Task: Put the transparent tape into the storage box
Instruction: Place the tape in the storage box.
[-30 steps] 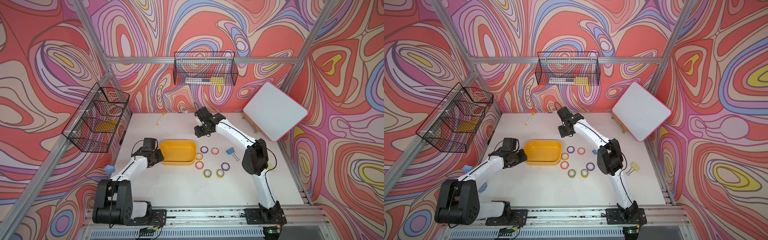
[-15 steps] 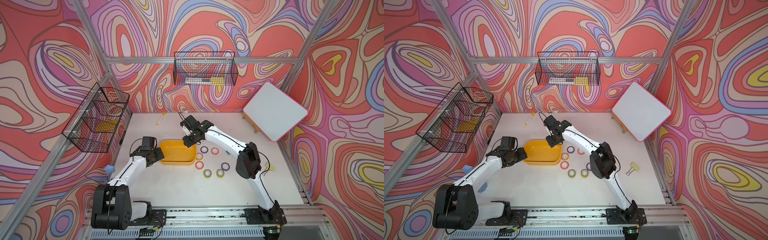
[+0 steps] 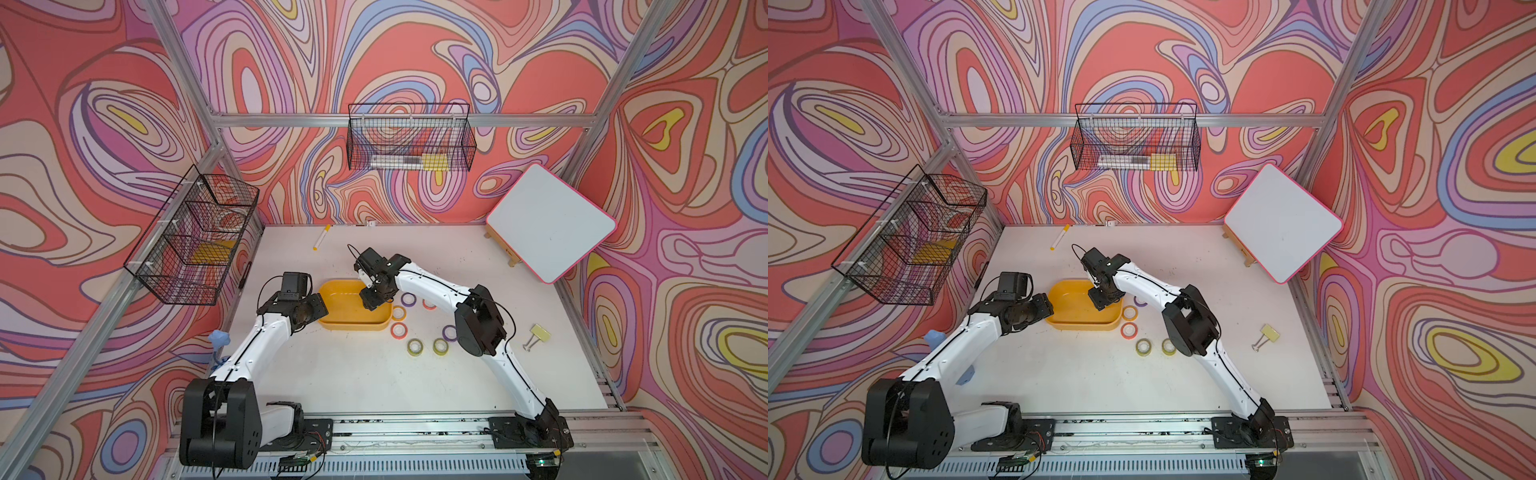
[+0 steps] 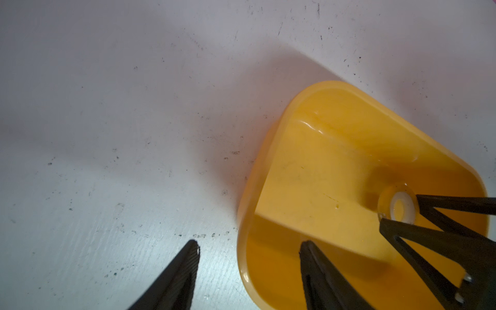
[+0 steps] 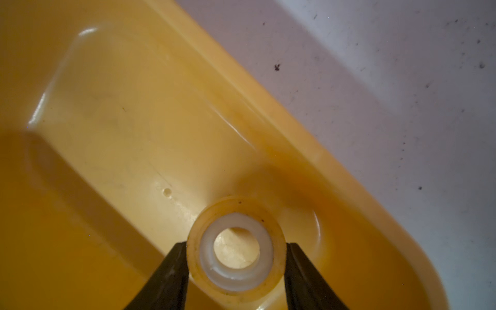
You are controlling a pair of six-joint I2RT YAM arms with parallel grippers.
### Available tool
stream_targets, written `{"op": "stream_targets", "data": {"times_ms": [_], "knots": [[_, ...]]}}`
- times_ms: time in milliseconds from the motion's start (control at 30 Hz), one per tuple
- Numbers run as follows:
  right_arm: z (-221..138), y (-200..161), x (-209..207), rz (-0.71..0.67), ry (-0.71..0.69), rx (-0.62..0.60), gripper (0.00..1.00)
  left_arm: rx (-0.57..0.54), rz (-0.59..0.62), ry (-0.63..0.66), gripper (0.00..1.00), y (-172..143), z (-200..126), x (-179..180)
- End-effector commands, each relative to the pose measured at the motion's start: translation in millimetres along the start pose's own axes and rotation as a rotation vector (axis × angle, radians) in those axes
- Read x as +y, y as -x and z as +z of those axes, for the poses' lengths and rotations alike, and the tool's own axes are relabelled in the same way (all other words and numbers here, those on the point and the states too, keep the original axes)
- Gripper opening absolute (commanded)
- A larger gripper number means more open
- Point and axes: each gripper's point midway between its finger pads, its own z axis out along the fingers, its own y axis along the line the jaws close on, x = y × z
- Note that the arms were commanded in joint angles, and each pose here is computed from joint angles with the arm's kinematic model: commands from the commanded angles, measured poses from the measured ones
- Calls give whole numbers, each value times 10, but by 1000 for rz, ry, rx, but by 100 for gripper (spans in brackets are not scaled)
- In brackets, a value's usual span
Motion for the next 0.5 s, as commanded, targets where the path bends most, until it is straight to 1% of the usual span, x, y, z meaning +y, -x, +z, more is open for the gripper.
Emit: {"op": "stream_targets", "data": {"times_ms": [0, 467], "knots": [[32, 129, -37, 8, -22, -40, 55, -14, 19, -13, 65, 65, -118, -57], [271, 126, -83, -4, -47, -27, 57, -29, 33, -9, 65, 106, -215, -61]]}}
